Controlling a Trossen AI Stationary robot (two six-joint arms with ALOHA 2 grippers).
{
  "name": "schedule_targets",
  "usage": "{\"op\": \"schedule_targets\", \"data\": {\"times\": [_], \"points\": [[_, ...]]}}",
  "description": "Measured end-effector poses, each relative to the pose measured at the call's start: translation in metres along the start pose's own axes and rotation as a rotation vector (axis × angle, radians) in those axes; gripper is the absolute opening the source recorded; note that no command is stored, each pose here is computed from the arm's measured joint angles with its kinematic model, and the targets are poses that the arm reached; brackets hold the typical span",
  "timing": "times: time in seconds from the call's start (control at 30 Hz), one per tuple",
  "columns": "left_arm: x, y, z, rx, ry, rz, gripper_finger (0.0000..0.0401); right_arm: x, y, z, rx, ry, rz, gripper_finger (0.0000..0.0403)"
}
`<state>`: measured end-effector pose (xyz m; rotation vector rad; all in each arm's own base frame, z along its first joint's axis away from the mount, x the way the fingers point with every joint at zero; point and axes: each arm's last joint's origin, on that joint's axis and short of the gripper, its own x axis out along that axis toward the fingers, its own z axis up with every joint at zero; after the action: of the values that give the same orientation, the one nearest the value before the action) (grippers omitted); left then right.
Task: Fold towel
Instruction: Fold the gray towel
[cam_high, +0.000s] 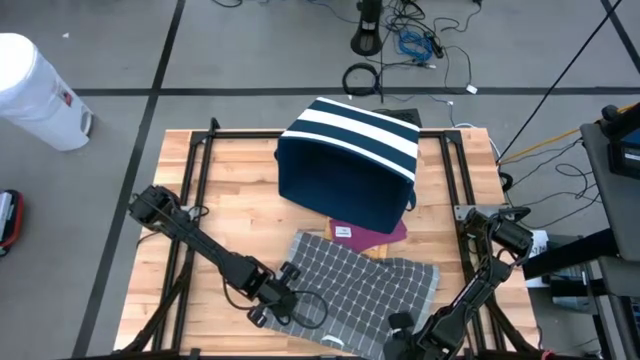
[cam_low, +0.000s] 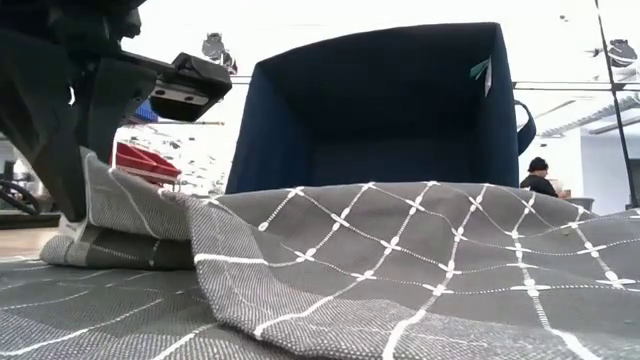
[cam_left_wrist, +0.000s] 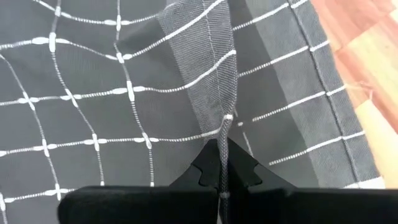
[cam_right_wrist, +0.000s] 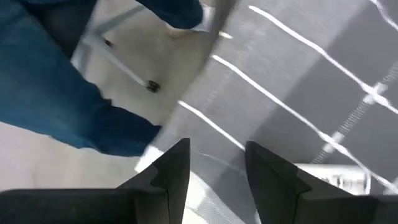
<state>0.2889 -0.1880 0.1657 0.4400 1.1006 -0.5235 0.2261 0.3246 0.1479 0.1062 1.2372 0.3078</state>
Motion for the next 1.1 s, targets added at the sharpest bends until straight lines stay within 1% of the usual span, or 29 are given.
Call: {"op": "schedule_targets", "data": {"times": [0.3,0.47,0.57,0.67,0.73,0.87,0.97,1.1], "points": [[0.0,-0.005,-0.002,0.018,0.024,0.009,0.0001,-0.001,-0.01,-0.004,0.004,0.069,-0.082,0.0141],[-0.001,-0.011,-0.005,0.026,0.061,0.025,0.0001,0.001,-0.018,-0.004,0.032,0.082,-0.094,0.0141],[-0.001,-0.016,-0.005,0.028,0.067,0.036,0.0001,0.005,-0.024,-0.009,0.041,0.115,-0.089,0.0141],[-0.001,-0.018,-0.005,0.036,0.065,0.071,0.0001,0.007,-0.03,-0.013,0.034,0.152,-0.098,0.0141],[-0.001,-0.016,-0.005,0.03,0.066,0.097,0.0001,0.007,-0.035,-0.012,0.028,0.176,-0.116,0.0141],[-0.001,-0.007,-0.005,-0.004,0.06,0.113,0.0001,0.005,-0.044,-0.012,0.011,0.242,-0.147,0.0141],[-0.001,-0.002,-0.002,-0.026,0.032,0.122,0.0001,0.004,-0.051,-0.013,-0.005,0.282,-0.183,0.0141],[0.0,0.002,0.002,-0.043,-0.015,0.121,0.0001,0.001,-0.06,-0.014,0.008,0.345,-0.237,0.0141]]}}
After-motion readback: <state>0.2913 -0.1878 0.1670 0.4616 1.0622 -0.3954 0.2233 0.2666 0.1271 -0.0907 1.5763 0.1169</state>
